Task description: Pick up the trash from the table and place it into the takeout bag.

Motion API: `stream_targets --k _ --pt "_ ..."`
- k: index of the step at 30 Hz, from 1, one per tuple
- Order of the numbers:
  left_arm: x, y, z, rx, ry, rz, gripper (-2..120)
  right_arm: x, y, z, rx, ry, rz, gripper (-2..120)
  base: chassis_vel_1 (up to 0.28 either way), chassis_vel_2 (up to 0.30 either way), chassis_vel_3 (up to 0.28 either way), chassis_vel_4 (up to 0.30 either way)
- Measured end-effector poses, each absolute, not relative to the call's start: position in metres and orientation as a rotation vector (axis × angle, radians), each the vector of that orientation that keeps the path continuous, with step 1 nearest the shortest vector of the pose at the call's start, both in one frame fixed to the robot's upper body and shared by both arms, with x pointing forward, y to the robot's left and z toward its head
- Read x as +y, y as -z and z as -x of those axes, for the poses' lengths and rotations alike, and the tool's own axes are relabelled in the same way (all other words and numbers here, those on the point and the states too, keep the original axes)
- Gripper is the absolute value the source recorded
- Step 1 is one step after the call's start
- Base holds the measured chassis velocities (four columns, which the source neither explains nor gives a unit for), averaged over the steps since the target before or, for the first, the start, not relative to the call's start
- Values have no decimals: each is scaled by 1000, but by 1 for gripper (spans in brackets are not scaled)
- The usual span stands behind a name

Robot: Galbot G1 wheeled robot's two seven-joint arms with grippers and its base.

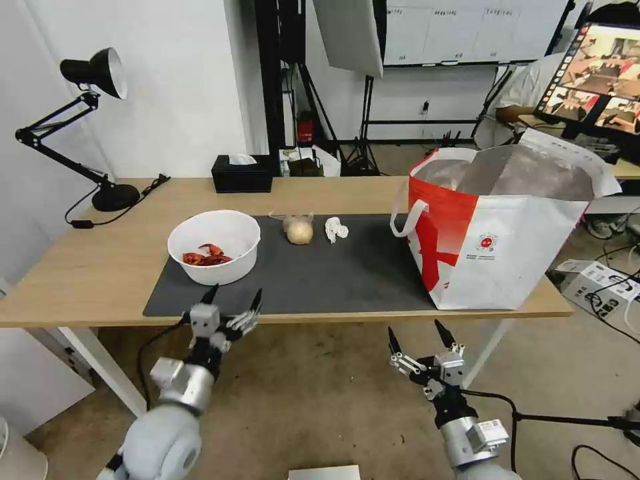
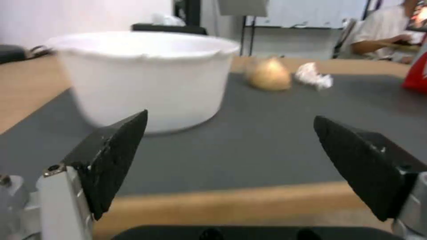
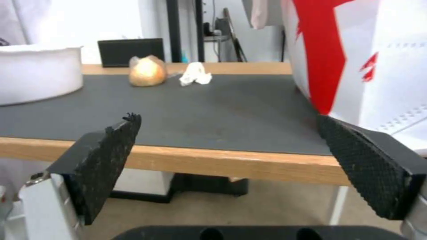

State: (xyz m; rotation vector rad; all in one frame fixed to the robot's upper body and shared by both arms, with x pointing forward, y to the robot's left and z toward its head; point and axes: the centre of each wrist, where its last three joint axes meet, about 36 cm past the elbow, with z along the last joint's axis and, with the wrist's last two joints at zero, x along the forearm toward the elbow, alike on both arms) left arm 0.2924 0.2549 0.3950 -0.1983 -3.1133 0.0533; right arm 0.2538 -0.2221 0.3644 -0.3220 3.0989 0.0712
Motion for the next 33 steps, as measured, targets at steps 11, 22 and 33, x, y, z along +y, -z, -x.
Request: stream_targets --k 11,22,33 --pt "261 -376 -268 -3092 -13 105 100 -221 -358 -254 3101 -93 400 100 0 0 0 0" --pt "259 -366 -260 -3076 -12 126 100 -219 -356 -254 3103 -95 412 100 0 0 0 0" --pt "256 -362 -255 -3072 -25 141 100 -213 -364 -259 3073 -101 454 100 0 0 0 0"
